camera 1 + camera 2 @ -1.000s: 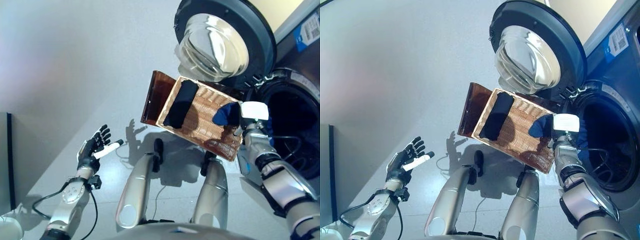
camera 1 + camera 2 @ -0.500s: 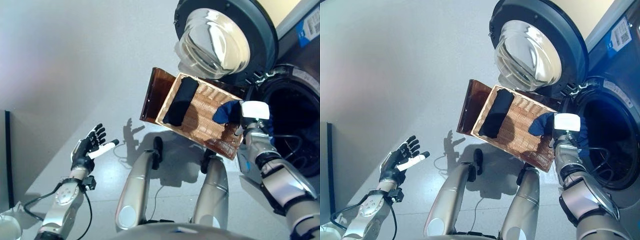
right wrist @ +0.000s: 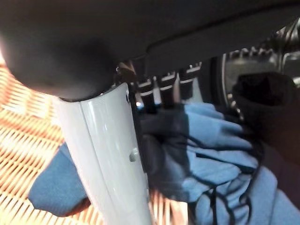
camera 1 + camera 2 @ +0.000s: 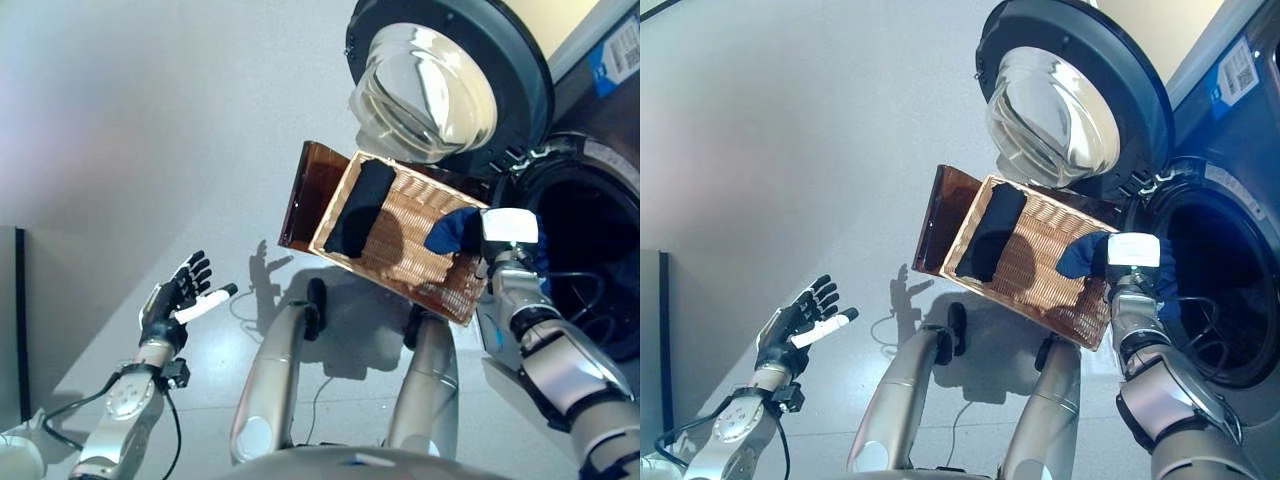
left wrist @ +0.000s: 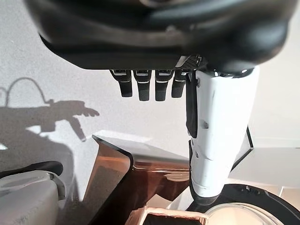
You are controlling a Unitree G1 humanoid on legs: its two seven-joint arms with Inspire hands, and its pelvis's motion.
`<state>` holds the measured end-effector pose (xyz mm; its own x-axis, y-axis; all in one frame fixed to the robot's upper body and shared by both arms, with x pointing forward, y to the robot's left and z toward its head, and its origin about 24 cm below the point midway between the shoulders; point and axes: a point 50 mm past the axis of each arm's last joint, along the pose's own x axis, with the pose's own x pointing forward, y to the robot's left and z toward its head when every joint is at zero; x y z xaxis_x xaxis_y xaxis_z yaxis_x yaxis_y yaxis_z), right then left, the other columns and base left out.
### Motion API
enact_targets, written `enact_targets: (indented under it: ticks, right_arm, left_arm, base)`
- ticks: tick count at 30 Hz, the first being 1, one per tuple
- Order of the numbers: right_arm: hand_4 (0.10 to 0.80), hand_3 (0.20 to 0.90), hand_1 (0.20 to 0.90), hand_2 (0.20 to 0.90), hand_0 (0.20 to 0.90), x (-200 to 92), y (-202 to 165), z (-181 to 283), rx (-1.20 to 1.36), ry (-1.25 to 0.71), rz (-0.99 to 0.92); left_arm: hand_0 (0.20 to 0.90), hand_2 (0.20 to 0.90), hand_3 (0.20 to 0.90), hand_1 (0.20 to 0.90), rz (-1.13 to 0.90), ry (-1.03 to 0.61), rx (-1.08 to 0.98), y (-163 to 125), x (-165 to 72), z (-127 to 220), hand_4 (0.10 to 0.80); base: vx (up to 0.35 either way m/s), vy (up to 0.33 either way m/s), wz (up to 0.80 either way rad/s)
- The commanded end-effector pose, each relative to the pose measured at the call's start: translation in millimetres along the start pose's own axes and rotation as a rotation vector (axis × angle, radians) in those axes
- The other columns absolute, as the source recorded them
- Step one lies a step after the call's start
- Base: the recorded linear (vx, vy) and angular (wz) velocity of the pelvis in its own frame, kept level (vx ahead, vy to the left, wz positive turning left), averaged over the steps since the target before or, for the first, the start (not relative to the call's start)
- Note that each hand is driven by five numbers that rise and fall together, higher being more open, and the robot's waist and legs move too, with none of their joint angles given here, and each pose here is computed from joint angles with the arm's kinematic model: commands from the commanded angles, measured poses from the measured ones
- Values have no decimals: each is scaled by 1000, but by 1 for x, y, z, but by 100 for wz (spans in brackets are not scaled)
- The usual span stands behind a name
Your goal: Pick up the clothes and place them into the washing machine
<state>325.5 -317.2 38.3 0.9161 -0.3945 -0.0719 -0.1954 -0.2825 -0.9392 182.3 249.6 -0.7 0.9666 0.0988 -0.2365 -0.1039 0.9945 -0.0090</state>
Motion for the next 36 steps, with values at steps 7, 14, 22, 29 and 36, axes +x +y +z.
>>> enact_targets:
  ticks: [7, 14, 22, 29, 36]
  right_arm:
    - [300, 200, 200, 200, 200, 8, -17, -26, -57, 125, -53]
    - [300, 200, 200, 200, 200, 7, -17, -29, -24, 143, -60]
    - [300, 200, 200, 200, 200, 5, -15, -35, 231, 236, -101]
    - [300, 200, 200, 200, 200, -5, 3, -38, 881, 420, -131]
    - [300, 200, 200, 200, 200, -18, 24, -31, 1331, 521, -137]
  left_arm:
    - [900, 900, 900, 900, 78, -174, 42, 23, -3, 35, 800]
    - [900, 900, 900, 900, 88, -172, 51, 25, -3, 35, 800]
    - [900, 900, 900, 900, 104, -171, 54, 28, -2, 34, 800]
    - [900, 900, 900, 900, 139, -144, 55, 29, 3, 27, 800]
    - [900, 900, 900, 900, 143, -114, 37, 27, 2, 20, 800]
  base:
    - [15, -1, 0]
    - [6, 0, -1]
    - [12, -1, -4]
    - [53, -18, -6]
    - [55, -30, -6]
